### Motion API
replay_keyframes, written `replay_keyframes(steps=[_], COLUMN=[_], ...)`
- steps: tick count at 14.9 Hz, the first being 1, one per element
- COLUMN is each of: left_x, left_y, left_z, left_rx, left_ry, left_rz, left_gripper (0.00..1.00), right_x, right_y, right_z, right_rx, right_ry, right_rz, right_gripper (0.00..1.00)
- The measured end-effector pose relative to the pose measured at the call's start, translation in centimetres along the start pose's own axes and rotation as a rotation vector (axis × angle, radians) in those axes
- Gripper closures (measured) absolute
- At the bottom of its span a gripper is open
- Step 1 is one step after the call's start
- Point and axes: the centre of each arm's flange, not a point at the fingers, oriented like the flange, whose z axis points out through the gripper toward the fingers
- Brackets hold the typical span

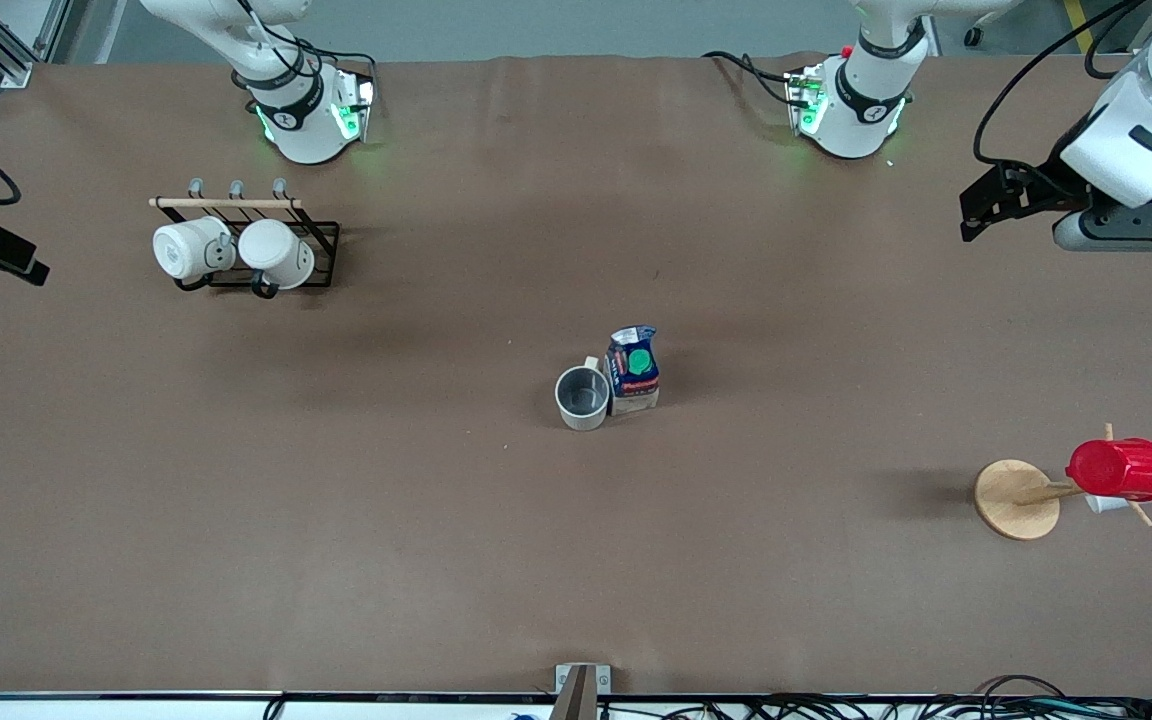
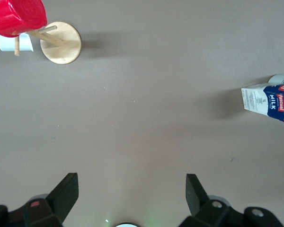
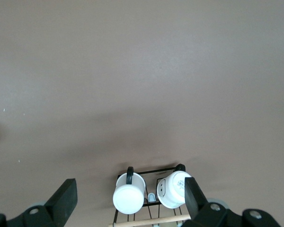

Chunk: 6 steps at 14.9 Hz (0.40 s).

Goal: Place cup and milk on table

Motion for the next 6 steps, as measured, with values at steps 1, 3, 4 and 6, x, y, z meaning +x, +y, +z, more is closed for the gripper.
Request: replay_keyframes(steps=[1,3,4,6], left_x=[-0.10,-0.08,-0.07,-0.06], left_y=[0.00,-0.23,-0.33,-0.34], left_z=[-0.18,-0.66,-0.93,-1.05], left_rx=[0.000,-0.002,-0.003,-0.003], left_ry=[0.004,0.016,0.021,0.024], left_rz=[0.000,-0.004,-0.006,-0.008], left_gripper=[0.00,0.00,0.00,0.00], right_x=[0.00,-0.02,-0.02,-0.01], right_y=[0.02,0.05,0.12,0.34], right_z=[0.02,0.06,0.06,0.06], right_rx=[0.000,0.000,0.000,0.000], right_ry=[-0.001,-0.003,-0.003,-0.003], right_rz=[-0.016,-0.028,-0.028,-0.028], right_gripper=[0.00,0.00,0.00,0.00])
